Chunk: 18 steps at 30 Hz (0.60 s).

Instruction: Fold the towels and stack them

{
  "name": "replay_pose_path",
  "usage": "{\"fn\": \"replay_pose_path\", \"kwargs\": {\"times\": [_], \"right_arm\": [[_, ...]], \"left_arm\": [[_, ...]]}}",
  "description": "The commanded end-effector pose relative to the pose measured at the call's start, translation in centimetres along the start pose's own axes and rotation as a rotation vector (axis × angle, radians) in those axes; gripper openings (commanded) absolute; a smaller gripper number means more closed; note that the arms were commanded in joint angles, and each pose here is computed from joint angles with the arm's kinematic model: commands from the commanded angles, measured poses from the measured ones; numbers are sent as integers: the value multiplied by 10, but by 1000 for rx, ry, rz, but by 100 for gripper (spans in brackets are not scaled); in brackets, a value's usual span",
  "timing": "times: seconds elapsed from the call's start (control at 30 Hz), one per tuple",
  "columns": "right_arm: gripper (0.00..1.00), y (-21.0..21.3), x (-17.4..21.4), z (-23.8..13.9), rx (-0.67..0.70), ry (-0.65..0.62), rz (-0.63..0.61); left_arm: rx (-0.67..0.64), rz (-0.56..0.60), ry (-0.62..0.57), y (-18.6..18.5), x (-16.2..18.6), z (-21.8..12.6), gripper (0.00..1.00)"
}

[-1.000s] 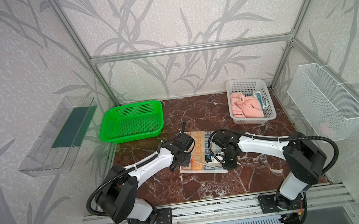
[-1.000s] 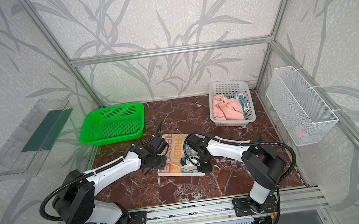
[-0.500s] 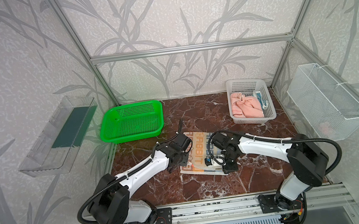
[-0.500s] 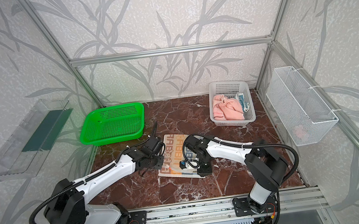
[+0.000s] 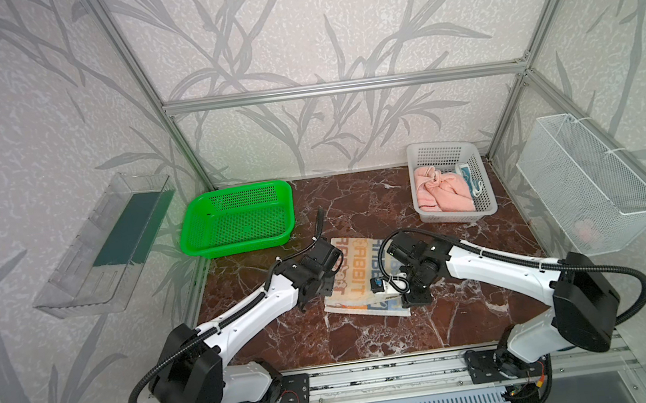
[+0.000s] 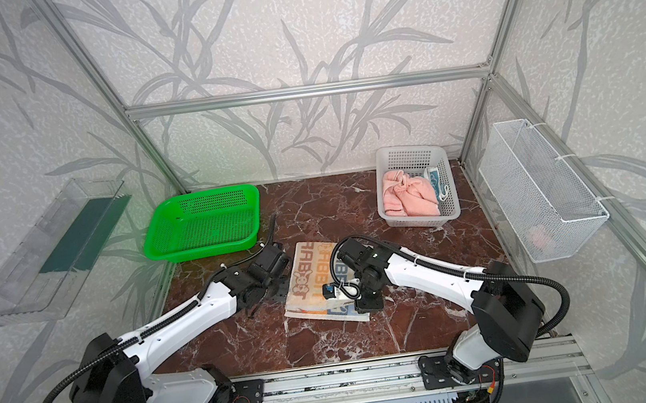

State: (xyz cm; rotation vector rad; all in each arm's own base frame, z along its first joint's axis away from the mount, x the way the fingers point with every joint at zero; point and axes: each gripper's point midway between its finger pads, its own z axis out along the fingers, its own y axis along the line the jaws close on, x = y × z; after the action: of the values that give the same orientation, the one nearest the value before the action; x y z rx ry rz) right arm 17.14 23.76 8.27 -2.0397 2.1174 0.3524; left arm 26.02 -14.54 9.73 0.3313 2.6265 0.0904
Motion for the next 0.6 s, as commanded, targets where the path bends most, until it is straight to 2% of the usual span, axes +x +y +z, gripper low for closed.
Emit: {"fn": "replay_pose_path", "kwargs": {"times": [0.0,0.2,0.57], "right_arm": [[40,8,6,3,-27,27,12],[41,6,8,13,-38,58,21],[41,-2,3,9,27,25,9]], "left_arm": [[-32,-2,-29,1,-12,3,46],[42,21,6,-22,-20,18,46],[7,58,141,-30,7,62,45]]}}
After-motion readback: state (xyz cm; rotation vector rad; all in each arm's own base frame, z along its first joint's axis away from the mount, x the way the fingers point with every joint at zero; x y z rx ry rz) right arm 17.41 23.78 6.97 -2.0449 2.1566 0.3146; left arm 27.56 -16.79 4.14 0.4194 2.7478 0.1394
